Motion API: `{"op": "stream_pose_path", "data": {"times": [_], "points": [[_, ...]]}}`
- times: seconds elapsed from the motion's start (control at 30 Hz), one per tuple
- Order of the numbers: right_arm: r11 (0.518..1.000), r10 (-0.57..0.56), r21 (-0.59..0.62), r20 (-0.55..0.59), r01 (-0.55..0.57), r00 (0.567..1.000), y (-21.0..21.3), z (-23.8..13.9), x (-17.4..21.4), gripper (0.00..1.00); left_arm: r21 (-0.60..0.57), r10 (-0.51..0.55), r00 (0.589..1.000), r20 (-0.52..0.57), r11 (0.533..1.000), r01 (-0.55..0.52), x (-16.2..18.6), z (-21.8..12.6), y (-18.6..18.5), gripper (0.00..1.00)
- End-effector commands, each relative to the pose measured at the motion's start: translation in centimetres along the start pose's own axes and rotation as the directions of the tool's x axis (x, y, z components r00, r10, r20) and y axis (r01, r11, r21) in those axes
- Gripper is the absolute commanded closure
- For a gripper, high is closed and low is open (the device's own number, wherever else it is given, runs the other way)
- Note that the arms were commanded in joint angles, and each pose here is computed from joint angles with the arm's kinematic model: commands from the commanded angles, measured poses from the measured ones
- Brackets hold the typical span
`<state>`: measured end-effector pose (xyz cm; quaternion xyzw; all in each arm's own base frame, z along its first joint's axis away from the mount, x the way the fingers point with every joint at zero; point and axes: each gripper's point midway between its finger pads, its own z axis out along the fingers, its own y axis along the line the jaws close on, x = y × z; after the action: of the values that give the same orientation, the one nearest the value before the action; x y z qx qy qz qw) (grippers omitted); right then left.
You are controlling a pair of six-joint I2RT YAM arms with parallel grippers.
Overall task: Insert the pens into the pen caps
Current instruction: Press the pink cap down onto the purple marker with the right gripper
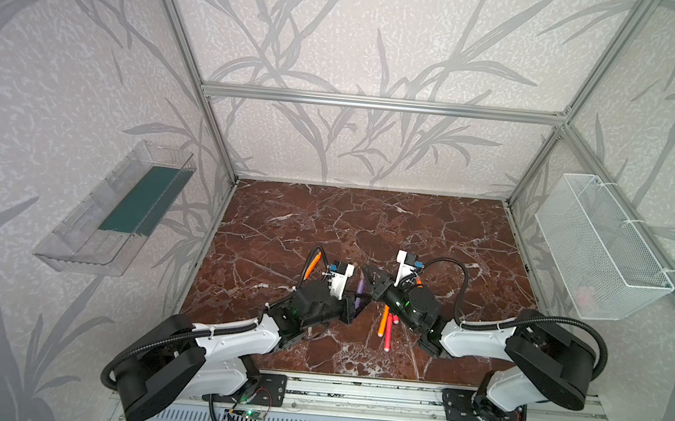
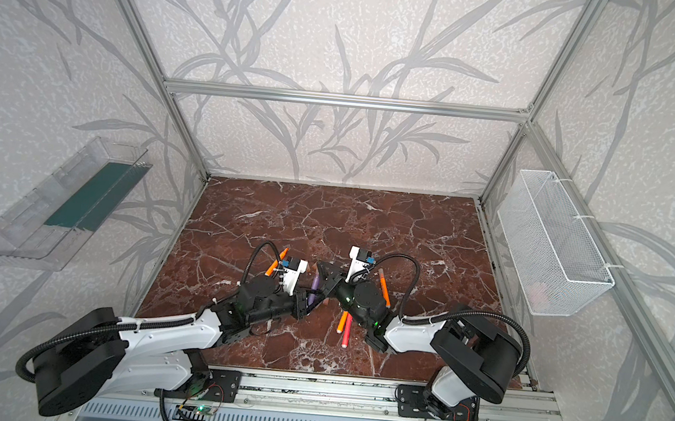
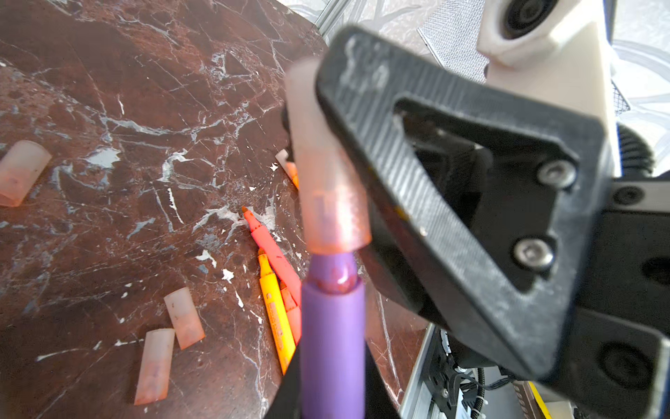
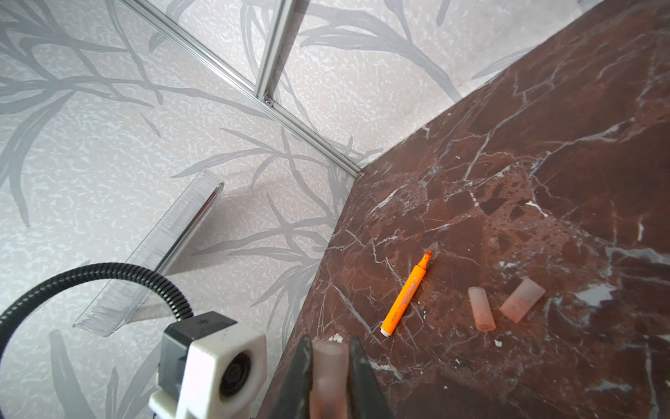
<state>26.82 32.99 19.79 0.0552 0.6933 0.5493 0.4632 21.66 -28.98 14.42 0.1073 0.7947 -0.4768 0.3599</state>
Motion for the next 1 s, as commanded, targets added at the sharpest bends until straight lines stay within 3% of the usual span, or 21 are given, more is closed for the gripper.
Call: {"op": "stream_pose_path", "data": {"times": [0.0, 0.27, 0.5, 0.87, 0.97], "points": [[0.997, -0.044, -0.069, -0.085, 0.038, 0.995, 0.7, -0.5, 2.6, 0.99, 0.126, 0.032, 0.992, 0.121, 0.991, -0.047, -3.3, -0.9, -3.4, 1.0], [0.987, -0.078, -0.147, -0.112, 0.061, 0.991, 2.3, -0.6, 3.5, 0.92, 0.161, 0.035, 0.99, 0.137, 0.985, -0.057, -4.1, -1.6, -4.4, 1.0], [0.992, -0.111, -0.065, -0.084, 0.106, 0.99, 1.2, -1.8, 2.5, 0.83, 0.164, 0.041, 0.989, 0.142, 0.984, -0.065, -4.1, -1.9, -4.5, 1.0], [0.977, -0.211, -0.037, -0.066, 0.209, 0.975, 3.3, -3.7, -0.3, 0.46, 0.122, 0.083, 0.99, 0.113, 0.988, -0.097, -3.1, -1.4, -3.2, 1.0], [0.973, -0.23, -0.028, -0.076, 0.229, 0.97, 4.1, -4.0, -0.9, 0.4, 0.118, 0.102, 0.989, 0.105, 0.986, -0.114, -2.9, -1.1, -3.1, 1.0]]}}
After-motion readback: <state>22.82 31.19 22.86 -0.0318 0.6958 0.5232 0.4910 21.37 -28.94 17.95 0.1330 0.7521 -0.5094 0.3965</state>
